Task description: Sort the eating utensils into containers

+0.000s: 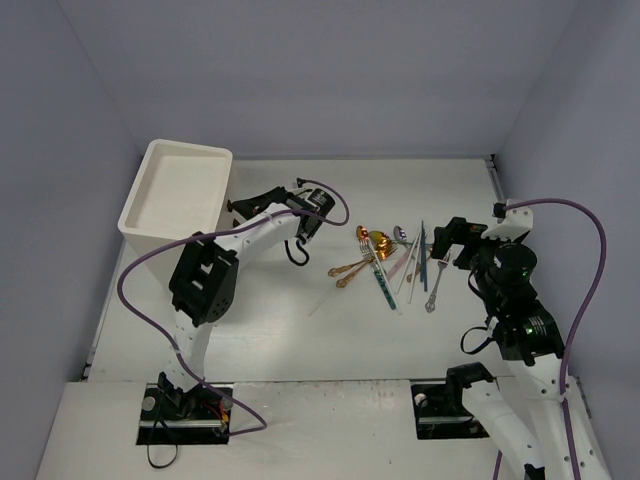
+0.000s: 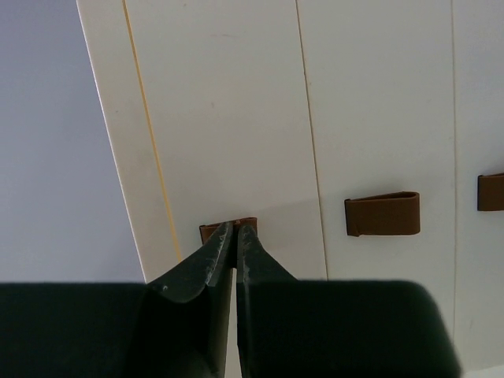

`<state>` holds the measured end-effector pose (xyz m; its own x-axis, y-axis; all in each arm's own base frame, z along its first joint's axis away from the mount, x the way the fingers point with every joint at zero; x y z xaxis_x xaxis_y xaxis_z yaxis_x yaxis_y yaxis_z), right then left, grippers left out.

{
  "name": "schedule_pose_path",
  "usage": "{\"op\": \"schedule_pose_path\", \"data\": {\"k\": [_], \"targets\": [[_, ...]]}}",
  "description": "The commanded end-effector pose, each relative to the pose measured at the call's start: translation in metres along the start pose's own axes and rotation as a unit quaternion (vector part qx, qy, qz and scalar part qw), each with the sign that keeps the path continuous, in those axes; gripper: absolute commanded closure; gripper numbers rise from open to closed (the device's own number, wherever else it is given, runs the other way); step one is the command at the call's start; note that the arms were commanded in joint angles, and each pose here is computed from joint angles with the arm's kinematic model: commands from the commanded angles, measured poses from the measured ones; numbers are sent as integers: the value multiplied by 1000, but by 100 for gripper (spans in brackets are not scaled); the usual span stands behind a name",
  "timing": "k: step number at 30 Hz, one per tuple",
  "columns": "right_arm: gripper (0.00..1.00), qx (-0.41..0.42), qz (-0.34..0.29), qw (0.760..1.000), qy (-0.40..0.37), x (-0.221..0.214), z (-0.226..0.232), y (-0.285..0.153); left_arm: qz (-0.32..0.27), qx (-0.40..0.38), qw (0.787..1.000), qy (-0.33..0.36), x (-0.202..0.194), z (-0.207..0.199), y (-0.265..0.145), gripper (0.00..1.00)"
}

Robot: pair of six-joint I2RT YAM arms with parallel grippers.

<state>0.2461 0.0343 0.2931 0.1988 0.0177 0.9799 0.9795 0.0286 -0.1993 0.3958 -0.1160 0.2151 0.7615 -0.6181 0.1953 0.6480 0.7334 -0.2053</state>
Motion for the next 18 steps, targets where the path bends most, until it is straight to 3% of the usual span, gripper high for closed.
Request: {"op": "schedule_pose_path", "data": {"k": [1, 18], "targets": [[0, -12, -25, 1000, 8, 12, -2, 3, -16, 13, 1000, -16, 4, 19, -14, 100], [0, -10, -25, 1000, 11, 10, -2, 2, -135, -63, 987, -61, 56, 6, -105, 100]]}}
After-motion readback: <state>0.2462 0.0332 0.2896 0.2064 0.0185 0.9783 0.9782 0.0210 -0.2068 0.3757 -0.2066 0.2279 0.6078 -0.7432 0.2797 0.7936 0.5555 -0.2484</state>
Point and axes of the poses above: each gripper's point midway between its finger pads, its own y axis out along the fingers, its own z axis along the line the jaws close on, x = y × z, the point moved 2 cm from there along -y, back along the fingers, and after that the axes turned 12 degrees about -y, right-handed, at the moved point
